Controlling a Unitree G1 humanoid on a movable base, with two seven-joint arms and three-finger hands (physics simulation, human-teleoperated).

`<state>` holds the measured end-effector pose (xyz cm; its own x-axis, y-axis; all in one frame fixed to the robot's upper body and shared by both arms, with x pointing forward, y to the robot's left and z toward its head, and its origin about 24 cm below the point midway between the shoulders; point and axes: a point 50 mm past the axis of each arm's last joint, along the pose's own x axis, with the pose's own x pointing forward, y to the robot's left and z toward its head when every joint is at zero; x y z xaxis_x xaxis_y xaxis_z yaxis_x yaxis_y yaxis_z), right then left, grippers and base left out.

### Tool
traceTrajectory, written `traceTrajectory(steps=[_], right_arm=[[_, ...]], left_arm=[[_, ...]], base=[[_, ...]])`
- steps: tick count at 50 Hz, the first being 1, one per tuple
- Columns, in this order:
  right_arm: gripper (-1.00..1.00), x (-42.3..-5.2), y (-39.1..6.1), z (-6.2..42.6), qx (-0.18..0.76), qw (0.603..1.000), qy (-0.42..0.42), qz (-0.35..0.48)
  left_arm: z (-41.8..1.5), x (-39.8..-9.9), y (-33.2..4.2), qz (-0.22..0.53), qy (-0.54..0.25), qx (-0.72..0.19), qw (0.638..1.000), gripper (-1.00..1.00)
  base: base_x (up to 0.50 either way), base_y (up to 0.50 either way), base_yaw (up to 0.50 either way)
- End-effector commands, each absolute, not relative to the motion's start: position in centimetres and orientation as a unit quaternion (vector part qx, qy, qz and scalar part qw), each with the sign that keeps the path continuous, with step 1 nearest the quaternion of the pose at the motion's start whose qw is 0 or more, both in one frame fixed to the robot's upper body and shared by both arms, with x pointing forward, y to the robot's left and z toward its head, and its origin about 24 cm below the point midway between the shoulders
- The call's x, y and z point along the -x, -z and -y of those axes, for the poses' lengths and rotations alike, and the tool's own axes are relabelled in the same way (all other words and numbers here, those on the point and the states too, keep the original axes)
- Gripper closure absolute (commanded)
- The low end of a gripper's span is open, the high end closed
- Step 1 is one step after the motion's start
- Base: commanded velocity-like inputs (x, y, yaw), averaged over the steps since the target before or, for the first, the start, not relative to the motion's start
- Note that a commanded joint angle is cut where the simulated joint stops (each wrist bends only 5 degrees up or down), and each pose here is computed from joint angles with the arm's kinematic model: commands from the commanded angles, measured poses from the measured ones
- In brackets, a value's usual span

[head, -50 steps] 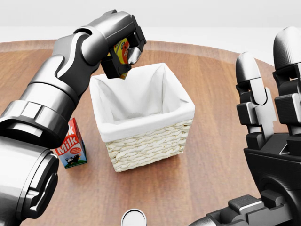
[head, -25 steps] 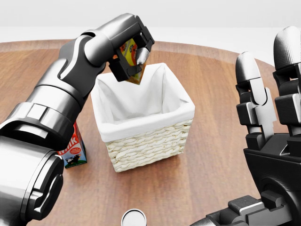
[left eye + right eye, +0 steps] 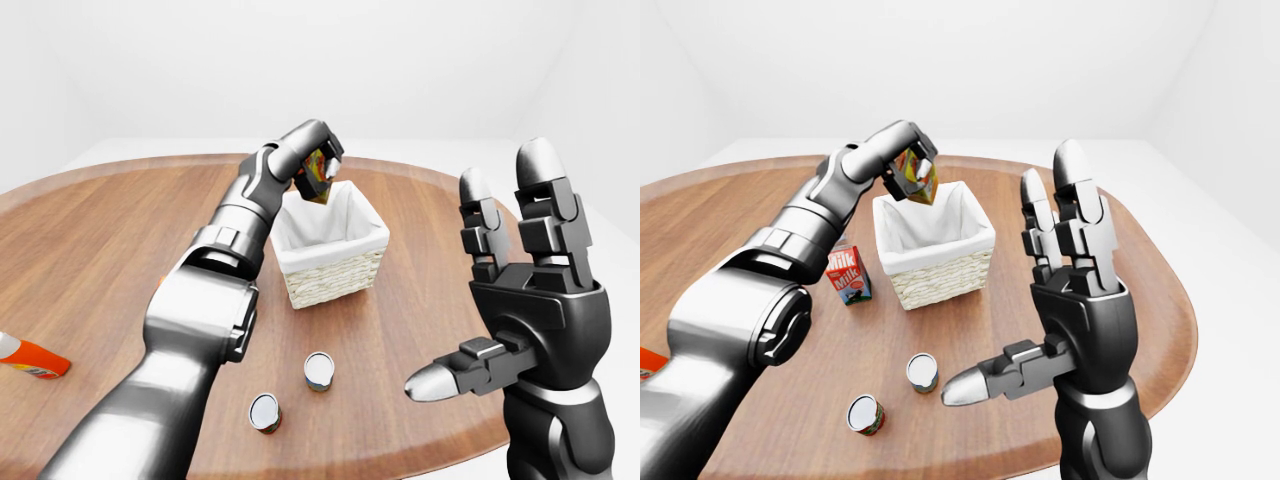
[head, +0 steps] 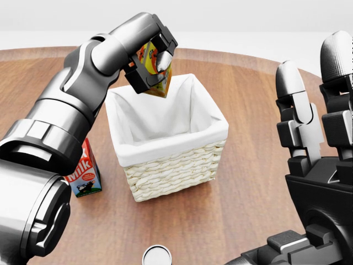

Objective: Pick up the orange juice, and put it in the basket.

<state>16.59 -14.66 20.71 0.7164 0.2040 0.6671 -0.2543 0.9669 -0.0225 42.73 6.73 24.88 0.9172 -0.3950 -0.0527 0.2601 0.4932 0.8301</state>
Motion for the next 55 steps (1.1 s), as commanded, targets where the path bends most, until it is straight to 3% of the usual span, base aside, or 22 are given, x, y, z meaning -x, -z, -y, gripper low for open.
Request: traceTrajectory(steps=[1, 55], right_arm=[[-1.00, -16.6, -20.6, 14.6, -0.036, 0.927, -0.126, 0.352], [-1.00, -16.8, -20.3, 14.5, -0.037, 0.929, -0.128, 0.345]], left_arm=[[-7.0, -42.8, -25.5, 0.087, 0.172, -0.452, 0.871, 1.00], [-5.3, -42.5, -23.2, 0.081, 0.177, -0.466, 0.863, 1.00]], base=[[0.00, 0.00, 0.00], [0.00, 0.00, 0.00]])
